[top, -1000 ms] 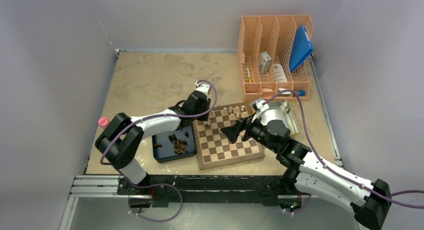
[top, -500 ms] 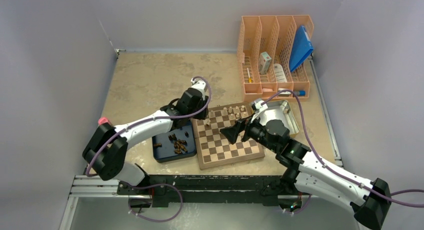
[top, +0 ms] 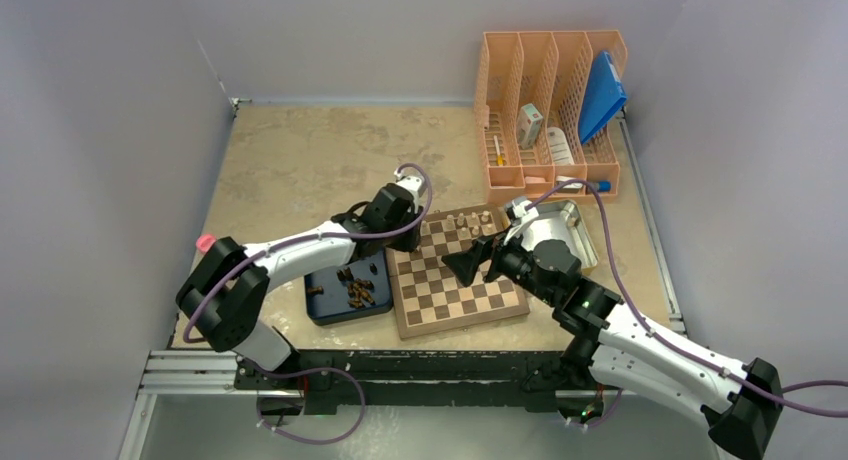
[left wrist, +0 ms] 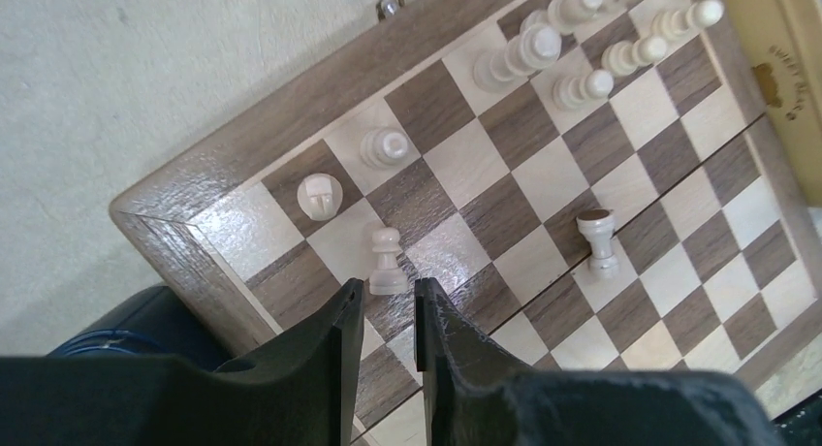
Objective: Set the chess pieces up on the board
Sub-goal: Pick up the chess piece from the chessboard.
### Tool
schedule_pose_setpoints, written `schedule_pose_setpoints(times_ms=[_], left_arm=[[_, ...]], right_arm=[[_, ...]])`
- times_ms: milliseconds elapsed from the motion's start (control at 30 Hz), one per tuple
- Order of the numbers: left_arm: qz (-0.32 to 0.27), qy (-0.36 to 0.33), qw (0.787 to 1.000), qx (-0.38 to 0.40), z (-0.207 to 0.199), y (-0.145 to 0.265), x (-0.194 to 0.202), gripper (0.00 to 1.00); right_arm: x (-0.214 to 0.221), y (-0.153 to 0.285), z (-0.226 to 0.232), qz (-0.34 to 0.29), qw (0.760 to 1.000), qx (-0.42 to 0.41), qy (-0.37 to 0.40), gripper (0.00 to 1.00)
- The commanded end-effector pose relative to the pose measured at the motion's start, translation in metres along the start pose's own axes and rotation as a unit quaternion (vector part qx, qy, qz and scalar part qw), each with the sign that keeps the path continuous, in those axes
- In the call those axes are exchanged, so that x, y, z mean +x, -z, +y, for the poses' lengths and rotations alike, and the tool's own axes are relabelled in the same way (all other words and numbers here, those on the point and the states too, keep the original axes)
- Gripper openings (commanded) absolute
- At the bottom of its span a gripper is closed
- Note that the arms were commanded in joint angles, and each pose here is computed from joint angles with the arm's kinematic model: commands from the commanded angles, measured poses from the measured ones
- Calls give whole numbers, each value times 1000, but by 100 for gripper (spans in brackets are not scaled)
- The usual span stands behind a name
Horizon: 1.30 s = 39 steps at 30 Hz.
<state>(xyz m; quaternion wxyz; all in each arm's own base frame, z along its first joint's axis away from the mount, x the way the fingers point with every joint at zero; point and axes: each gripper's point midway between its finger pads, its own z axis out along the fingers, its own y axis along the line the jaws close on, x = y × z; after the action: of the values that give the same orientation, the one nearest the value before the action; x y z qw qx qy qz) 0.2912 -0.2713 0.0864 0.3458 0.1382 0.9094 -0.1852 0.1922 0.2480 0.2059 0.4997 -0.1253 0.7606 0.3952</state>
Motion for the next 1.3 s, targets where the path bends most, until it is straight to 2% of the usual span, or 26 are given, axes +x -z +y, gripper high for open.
schedule_pose_setpoints(times_ms=[0, 733, 1000, 1267], left_arm=[[2, -6, 1000, 5, -8, -7, -1, 25], [15, -22, 999, -22, -5, -28, 13, 27], [9, -18, 1000, -13, -9, -18, 10, 13], [-27, -5, 995, 99, -41, 7, 9, 7]], right_arm=[[-17, 1, 6, -30, 1000, -4, 0, 99], [-16, 0, 5, -28, 1000, -1, -1, 99], [-17, -1, 1, -29, 1000, 10, -8, 99], [-8, -13, -9, -8, 997, 51, -58, 99]])
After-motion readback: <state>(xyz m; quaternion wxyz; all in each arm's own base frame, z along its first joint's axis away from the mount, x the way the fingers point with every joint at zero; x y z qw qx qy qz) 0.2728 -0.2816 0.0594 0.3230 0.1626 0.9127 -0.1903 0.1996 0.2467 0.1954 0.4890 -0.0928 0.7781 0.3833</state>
